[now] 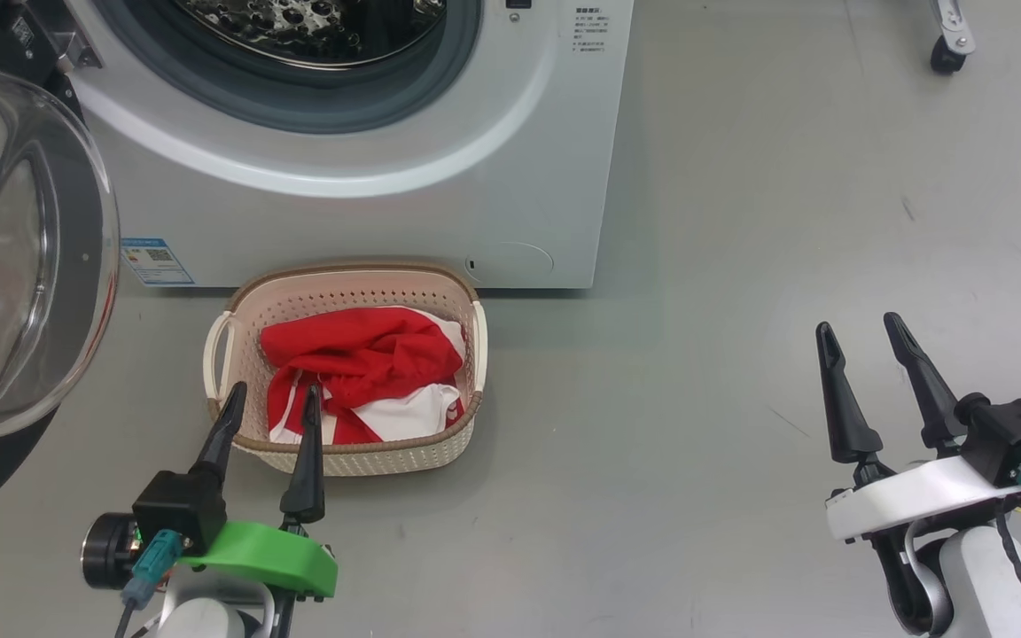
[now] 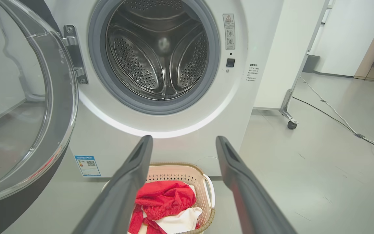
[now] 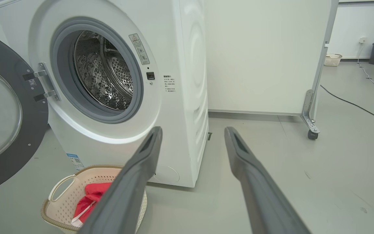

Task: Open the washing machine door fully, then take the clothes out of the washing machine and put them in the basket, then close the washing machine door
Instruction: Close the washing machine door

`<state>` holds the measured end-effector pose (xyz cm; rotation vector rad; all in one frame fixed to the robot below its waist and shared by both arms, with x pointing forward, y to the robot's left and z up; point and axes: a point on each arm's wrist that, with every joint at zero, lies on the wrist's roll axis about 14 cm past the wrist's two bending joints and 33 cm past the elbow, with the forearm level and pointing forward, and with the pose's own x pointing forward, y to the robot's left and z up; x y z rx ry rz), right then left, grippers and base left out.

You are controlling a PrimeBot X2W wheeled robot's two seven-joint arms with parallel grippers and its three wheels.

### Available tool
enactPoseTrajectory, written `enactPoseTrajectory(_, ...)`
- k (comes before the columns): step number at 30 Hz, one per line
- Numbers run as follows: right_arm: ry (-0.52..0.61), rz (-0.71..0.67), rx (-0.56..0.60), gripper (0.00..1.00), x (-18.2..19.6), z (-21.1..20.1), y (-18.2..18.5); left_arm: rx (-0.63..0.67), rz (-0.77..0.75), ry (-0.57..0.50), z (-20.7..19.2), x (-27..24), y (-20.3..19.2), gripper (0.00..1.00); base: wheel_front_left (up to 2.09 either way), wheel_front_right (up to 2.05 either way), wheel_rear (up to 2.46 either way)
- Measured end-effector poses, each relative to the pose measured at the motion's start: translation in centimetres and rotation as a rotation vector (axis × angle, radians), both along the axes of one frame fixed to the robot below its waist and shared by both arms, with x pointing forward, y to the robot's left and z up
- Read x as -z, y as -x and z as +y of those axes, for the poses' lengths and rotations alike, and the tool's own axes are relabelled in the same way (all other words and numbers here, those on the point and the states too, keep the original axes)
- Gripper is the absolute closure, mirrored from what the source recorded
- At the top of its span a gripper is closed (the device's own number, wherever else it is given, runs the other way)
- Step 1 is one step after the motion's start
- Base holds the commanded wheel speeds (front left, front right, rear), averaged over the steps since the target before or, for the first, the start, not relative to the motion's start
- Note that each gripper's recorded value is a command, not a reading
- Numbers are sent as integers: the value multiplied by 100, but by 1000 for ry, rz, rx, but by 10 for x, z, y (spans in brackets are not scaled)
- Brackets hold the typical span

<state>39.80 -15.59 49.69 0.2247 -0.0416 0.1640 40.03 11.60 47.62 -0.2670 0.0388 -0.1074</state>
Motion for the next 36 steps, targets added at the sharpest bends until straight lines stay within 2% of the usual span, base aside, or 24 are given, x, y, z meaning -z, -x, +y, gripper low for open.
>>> enactPoseTrajectory(13, 6, -2, -123, 0, 3, 38, -16, -101, 17, -9, 33, 3, 14, 0, 0, 0, 0)
enactPoseTrajectory(36, -28, -13, -436, 0, 1, 149, -20, -408, -7, -45, 125, -13, 70, 0, 0, 0, 0)
